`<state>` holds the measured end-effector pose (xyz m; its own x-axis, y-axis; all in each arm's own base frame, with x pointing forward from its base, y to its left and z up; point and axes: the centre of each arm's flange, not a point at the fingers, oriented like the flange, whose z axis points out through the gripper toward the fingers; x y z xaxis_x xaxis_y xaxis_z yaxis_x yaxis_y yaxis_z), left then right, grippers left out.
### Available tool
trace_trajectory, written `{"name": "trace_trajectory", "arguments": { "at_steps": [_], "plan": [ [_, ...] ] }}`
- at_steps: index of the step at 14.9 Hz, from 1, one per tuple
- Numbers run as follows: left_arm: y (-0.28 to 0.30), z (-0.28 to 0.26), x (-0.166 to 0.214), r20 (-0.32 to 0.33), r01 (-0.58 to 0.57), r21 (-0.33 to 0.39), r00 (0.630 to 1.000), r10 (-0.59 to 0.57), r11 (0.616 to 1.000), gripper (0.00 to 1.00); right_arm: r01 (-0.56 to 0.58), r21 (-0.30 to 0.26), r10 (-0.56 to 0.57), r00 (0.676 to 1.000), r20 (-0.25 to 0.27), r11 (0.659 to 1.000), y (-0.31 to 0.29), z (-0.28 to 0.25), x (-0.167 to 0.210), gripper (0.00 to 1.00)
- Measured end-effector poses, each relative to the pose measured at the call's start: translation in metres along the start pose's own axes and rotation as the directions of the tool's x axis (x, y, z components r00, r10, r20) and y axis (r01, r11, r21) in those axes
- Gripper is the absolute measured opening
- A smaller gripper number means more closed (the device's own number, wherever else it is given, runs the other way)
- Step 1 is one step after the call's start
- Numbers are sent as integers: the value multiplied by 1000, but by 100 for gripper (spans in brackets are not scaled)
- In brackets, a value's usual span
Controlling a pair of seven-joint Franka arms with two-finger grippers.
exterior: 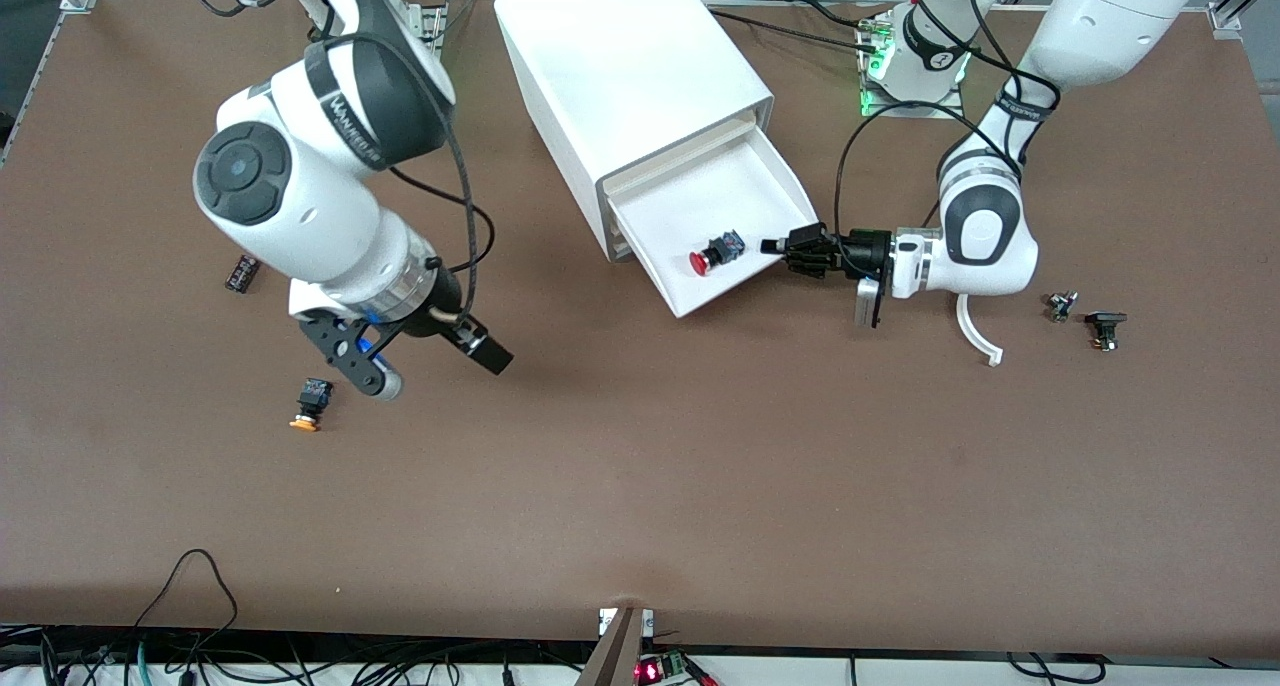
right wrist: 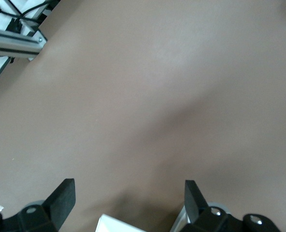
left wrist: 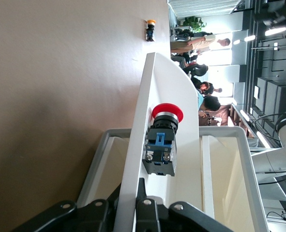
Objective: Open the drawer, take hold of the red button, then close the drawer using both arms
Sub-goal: 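Reach the right gripper into the open drawer toward the red button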
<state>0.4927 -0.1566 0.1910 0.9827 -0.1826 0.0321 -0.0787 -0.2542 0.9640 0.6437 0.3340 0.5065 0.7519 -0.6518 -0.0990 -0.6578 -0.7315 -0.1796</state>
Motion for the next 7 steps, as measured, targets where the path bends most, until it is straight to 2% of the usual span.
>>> {"name": "trace_trajectory", "arguments": {
  "at_steps": [2, 3, 5, 7],
  "plan": [
    [-2, -2, 4, 2, 4, 0, 1000, -4, 1000, 9, -33, 10, 33, 999, 8, 999, -11, -2, -27, 100],
    [-3, -2, 4, 5, 4, 2, 1000, -4, 1000, 14, -51, 10, 51, 999, 12, 999, -16, -1, -43, 100],
    [-4, -3, 5, 8, 1, 6, 1000, -1, 1000, 30, -91, 3, 91, 996, 13, 996, -27, 5, -81, 100],
    [-2, -4, 7, 5, -4, 6, 1000, 4, 1000, 50, -125, 7, 125, 992, -13, 992, -39, 14, -121, 100]
  ]
}}
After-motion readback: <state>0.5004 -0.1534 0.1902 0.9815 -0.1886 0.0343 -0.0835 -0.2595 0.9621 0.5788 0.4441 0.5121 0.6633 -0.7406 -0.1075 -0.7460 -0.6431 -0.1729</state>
